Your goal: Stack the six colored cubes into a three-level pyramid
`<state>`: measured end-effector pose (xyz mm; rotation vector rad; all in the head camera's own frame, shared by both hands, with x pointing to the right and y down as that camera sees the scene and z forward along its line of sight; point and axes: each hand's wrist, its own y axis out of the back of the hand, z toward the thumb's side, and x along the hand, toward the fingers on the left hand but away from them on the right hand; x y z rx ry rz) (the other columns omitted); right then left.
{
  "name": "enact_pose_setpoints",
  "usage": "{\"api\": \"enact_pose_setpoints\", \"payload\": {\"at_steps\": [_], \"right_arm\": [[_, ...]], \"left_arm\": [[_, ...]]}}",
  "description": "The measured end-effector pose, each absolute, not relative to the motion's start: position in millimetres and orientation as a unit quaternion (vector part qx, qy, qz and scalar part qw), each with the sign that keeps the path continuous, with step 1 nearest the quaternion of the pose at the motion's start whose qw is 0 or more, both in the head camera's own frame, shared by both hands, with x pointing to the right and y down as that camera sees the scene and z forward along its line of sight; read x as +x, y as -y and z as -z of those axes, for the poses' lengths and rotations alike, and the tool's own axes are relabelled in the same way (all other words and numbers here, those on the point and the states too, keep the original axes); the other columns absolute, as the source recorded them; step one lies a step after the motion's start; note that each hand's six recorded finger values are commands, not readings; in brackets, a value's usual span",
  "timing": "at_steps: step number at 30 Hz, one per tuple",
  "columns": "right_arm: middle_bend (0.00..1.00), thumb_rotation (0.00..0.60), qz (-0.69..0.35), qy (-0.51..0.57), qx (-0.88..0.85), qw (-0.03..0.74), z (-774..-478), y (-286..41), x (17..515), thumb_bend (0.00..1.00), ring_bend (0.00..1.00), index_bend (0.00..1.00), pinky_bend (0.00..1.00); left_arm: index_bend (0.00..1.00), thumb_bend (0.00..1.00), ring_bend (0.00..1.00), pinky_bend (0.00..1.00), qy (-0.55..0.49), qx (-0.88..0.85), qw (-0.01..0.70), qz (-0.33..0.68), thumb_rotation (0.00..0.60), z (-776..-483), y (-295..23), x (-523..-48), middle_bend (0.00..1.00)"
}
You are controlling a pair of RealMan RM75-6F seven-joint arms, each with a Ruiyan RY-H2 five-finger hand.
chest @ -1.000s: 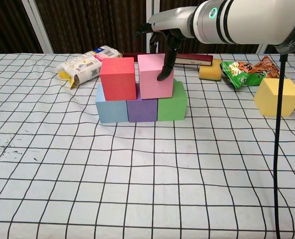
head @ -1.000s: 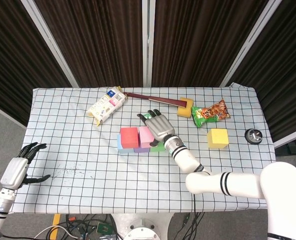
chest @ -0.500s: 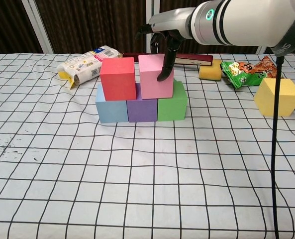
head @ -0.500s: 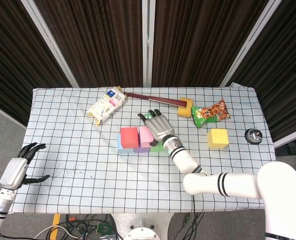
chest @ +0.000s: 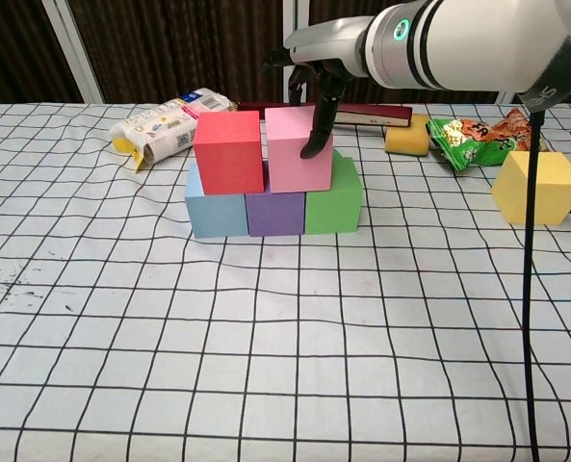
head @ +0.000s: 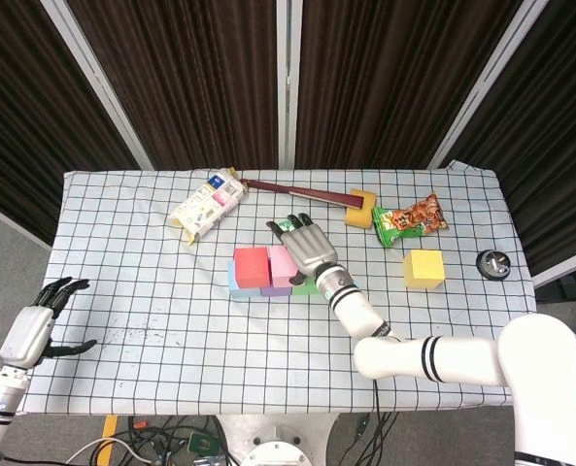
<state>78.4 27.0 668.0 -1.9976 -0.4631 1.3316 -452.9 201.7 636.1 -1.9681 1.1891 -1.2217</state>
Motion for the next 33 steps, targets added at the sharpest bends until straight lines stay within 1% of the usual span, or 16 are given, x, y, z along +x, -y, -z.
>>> {"api": "enact_pose_setpoints", "payload": {"at_steps": [33], "right_arm": [[0.49, 0.600, -0.511, 0.184, -0.769, 0.337, -671.0, -26.7, 79.5, 0.12, 0.03, 0.00, 0.00]], "left_arm": [[0.13, 0.03, 0.07, 0.11, -0.440, -0.729, 0.264, 0.453, 0.600, -636.8, -202.0, -453.7, 0.17]]}}
